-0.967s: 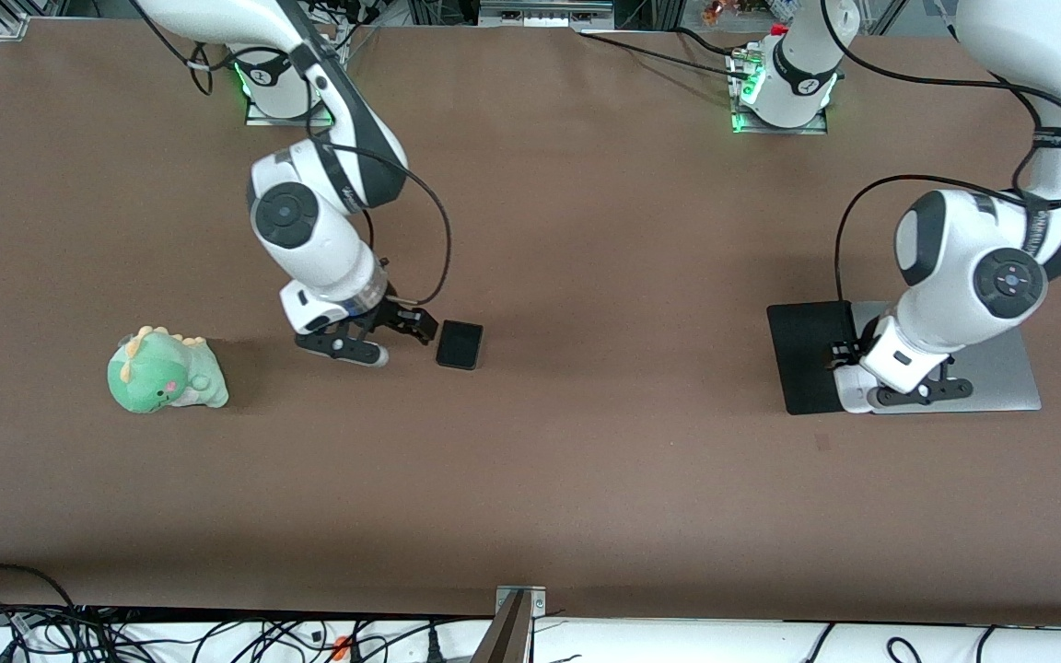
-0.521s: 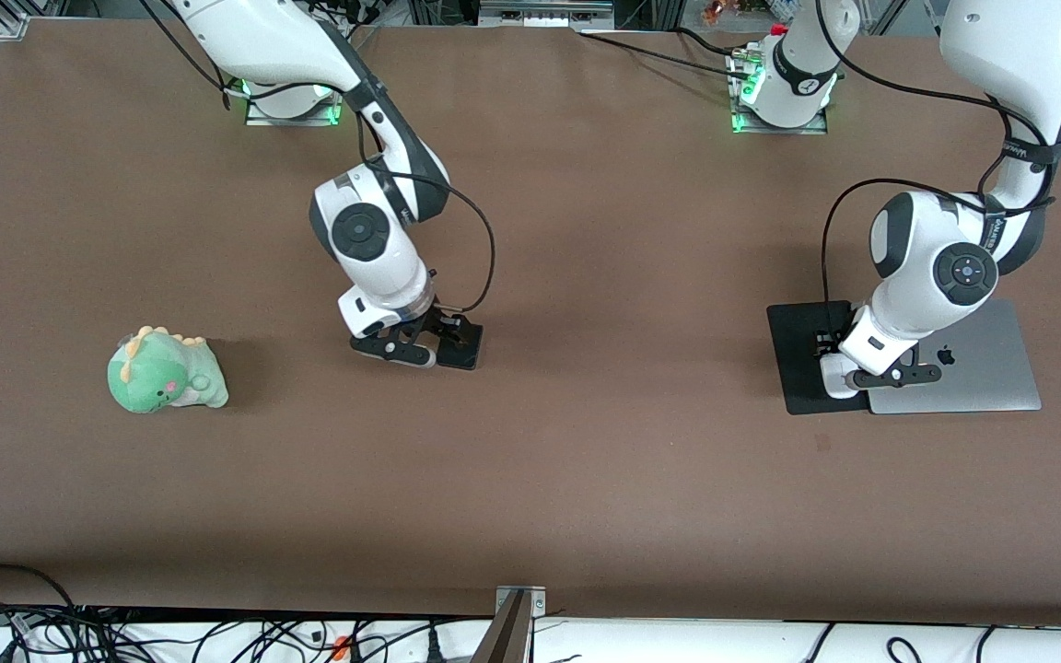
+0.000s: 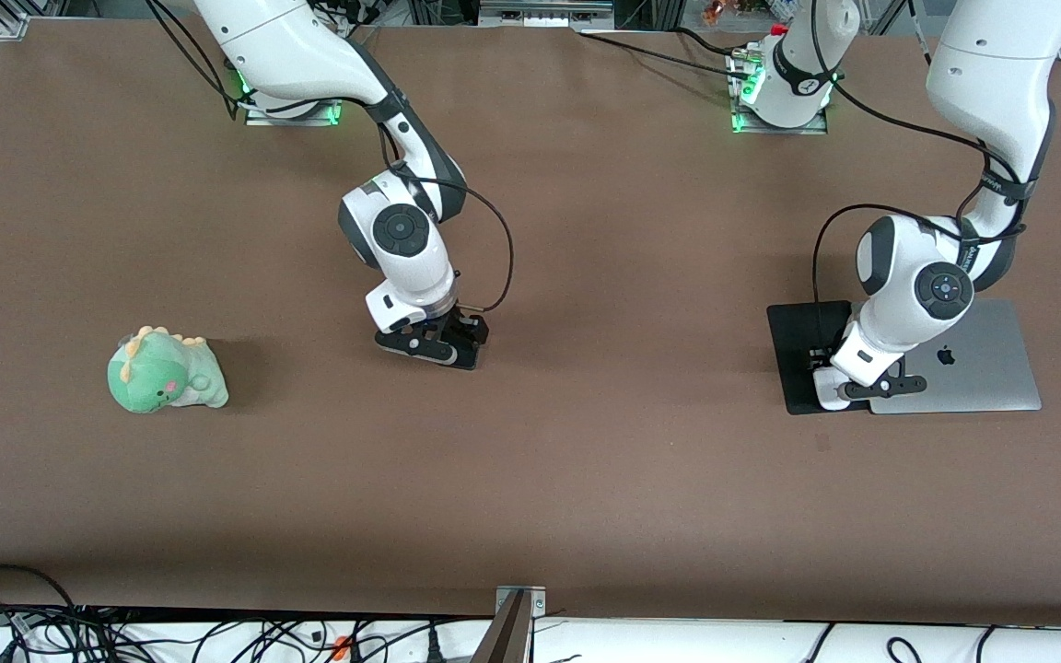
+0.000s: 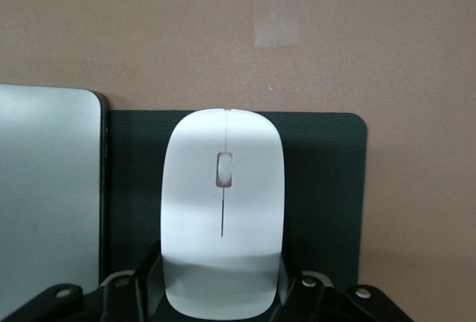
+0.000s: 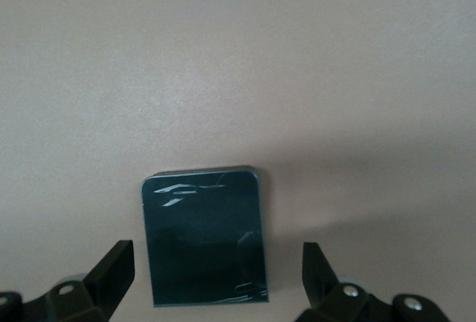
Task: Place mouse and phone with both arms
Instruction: 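Grasp the black phone with the right gripper while the left gripper releases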
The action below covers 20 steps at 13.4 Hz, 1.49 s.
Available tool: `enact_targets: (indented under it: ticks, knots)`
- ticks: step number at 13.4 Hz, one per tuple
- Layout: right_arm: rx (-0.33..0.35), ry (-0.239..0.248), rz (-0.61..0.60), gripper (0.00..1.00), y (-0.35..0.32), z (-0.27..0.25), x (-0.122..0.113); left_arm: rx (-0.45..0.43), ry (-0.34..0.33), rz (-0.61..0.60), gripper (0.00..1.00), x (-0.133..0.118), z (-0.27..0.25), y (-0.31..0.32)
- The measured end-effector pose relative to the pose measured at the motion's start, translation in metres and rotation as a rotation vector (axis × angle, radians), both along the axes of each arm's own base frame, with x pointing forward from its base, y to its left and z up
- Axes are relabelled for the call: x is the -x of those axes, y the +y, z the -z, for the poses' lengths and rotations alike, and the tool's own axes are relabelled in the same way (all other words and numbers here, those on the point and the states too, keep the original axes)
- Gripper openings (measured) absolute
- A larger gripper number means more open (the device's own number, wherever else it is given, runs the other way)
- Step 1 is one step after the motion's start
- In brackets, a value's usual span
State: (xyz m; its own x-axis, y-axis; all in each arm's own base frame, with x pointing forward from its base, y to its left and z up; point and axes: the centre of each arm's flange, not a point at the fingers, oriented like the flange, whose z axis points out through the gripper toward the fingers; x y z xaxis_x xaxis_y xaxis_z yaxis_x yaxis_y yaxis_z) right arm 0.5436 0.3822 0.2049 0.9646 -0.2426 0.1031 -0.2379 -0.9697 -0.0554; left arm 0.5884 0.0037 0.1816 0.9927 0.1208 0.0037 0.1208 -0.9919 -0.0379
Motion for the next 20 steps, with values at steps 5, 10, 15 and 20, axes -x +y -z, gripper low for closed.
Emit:
enact_targets:
  ticks: [5,10,15,20]
  knots:
    - [-0.004,-0.016,-0.018,1.00,0.007,0.016,0.003,0.003,0.005,0.004,0.63,0.000,0.005,-0.003]
    - [0.011,-0.039,-0.041,1.00,0.004,0.033,0.001,0.007,0.000,-0.005,0.63,-0.002,0.004,-0.010]
    - [0.011,-0.048,-0.048,0.98,0.004,0.040,0.001,0.010,-0.024,-0.001,0.89,-0.009,-0.006,-0.014]
    - [0.015,-0.055,-0.059,0.80,0.007,0.035,0.002,-0.001,-0.055,0.024,1.00,-0.041,-0.088,-0.008]
